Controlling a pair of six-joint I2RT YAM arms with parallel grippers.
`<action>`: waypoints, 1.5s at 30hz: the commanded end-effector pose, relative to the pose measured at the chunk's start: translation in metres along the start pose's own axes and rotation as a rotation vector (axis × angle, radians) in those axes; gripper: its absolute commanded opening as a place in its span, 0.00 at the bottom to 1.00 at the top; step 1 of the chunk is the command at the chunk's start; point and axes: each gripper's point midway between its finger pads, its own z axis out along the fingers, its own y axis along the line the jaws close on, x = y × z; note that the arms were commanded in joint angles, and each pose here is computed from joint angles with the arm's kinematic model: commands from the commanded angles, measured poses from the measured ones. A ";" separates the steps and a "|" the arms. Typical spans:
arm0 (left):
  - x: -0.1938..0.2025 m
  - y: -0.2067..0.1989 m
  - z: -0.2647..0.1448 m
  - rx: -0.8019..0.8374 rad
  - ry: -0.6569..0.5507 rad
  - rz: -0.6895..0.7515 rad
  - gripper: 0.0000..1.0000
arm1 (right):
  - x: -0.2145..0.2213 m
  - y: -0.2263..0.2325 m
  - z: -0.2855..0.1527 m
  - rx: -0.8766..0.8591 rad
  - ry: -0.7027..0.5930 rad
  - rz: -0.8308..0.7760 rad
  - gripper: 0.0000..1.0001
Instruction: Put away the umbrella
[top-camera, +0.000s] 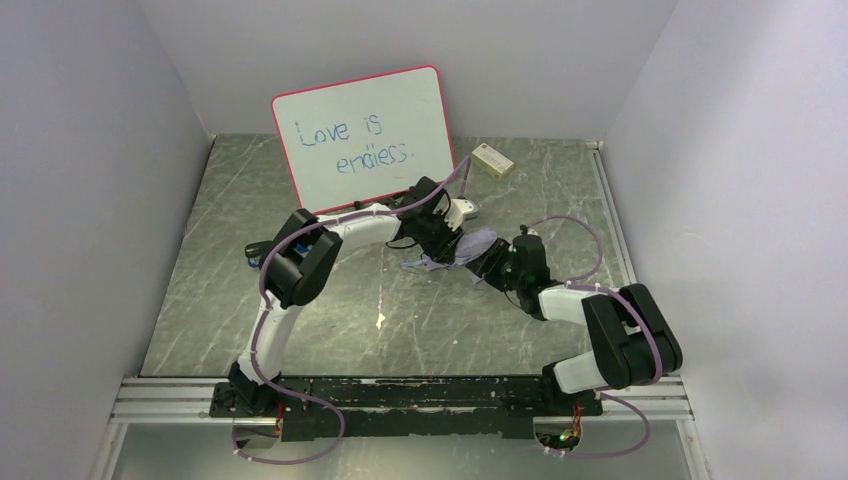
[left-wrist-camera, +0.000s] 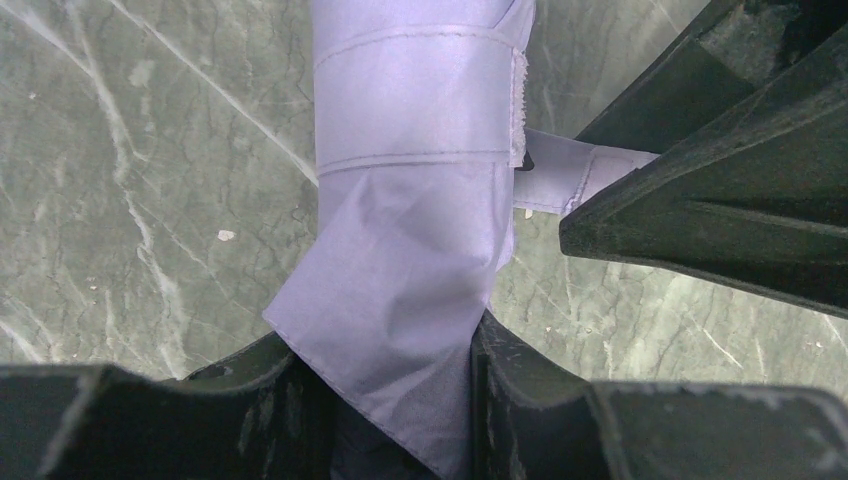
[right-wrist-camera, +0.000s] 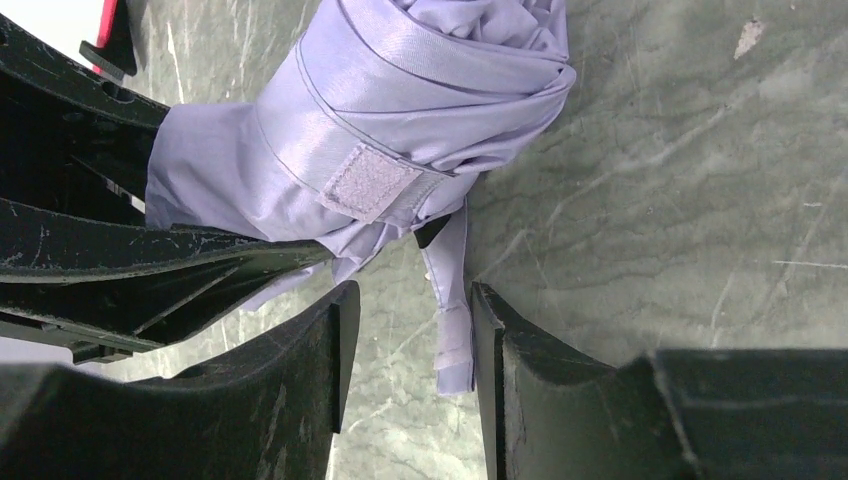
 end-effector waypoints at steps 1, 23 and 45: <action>0.161 -0.004 0.021 -0.051 0.482 -0.131 0.05 | 0.022 -0.021 -0.006 0.076 0.069 0.057 0.48; 0.164 -0.003 0.021 -0.054 0.493 -0.122 0.05 | 0.042 -0.038 -0.008 0.120 0.091 0.197 0.23; 0.161 0.005 0.017 -0.114 0.484 -0.122 0.05 | 0.049 -0.042 -0.041 0.081 0.035 0.164 0.00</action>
